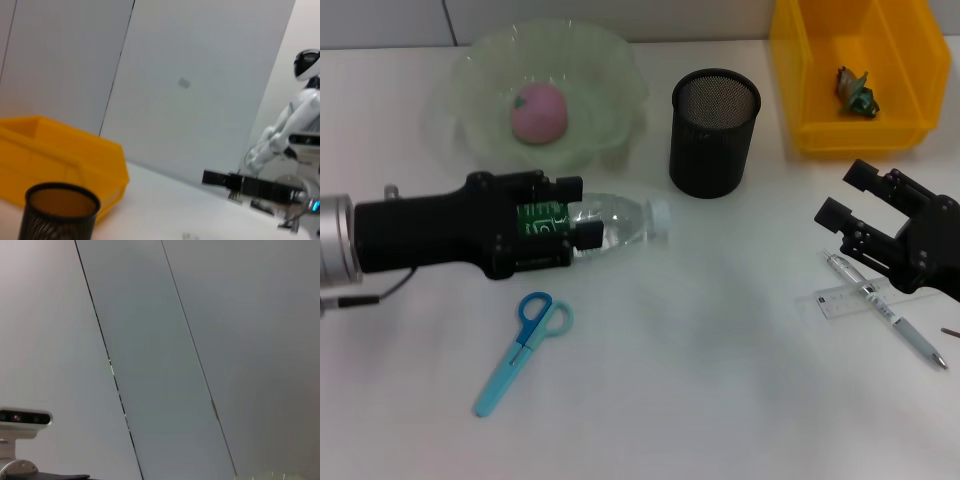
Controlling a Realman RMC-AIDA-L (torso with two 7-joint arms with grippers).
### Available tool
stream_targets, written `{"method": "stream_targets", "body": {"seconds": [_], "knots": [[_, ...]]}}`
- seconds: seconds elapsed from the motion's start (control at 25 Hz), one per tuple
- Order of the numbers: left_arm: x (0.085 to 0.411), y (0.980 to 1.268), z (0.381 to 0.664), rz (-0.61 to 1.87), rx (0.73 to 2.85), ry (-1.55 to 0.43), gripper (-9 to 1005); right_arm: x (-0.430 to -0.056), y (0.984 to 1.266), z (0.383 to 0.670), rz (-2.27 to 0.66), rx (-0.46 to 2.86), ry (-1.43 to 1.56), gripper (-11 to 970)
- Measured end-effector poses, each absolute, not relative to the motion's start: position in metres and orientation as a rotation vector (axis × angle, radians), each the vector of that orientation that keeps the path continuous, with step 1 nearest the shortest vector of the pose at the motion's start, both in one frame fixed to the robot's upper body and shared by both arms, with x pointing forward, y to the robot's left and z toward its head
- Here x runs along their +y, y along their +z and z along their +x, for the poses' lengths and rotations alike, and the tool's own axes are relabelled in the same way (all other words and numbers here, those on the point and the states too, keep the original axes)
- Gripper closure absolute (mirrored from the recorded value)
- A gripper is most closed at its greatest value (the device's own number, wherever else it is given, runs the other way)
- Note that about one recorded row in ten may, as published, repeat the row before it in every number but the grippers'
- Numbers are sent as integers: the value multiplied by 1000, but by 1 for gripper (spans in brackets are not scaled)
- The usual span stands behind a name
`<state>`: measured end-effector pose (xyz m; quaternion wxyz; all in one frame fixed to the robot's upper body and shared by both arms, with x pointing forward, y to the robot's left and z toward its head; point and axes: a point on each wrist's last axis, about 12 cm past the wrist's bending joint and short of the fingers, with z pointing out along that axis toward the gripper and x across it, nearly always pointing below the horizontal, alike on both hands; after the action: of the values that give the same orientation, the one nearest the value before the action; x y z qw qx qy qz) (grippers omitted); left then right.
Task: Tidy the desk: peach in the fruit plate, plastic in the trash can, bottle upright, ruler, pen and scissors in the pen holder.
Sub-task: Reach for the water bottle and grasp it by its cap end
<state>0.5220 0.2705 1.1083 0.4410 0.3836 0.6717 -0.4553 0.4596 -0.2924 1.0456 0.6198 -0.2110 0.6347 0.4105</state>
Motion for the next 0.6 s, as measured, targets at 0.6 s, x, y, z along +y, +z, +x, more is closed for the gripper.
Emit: {"method": "stream_targets", "body": {"seconds": [0.6], "knots": [[200, 1165, 590, 1316, 2024, -753, 305, -287, 1041, 460, -458, 1480, 968, 237]]}}
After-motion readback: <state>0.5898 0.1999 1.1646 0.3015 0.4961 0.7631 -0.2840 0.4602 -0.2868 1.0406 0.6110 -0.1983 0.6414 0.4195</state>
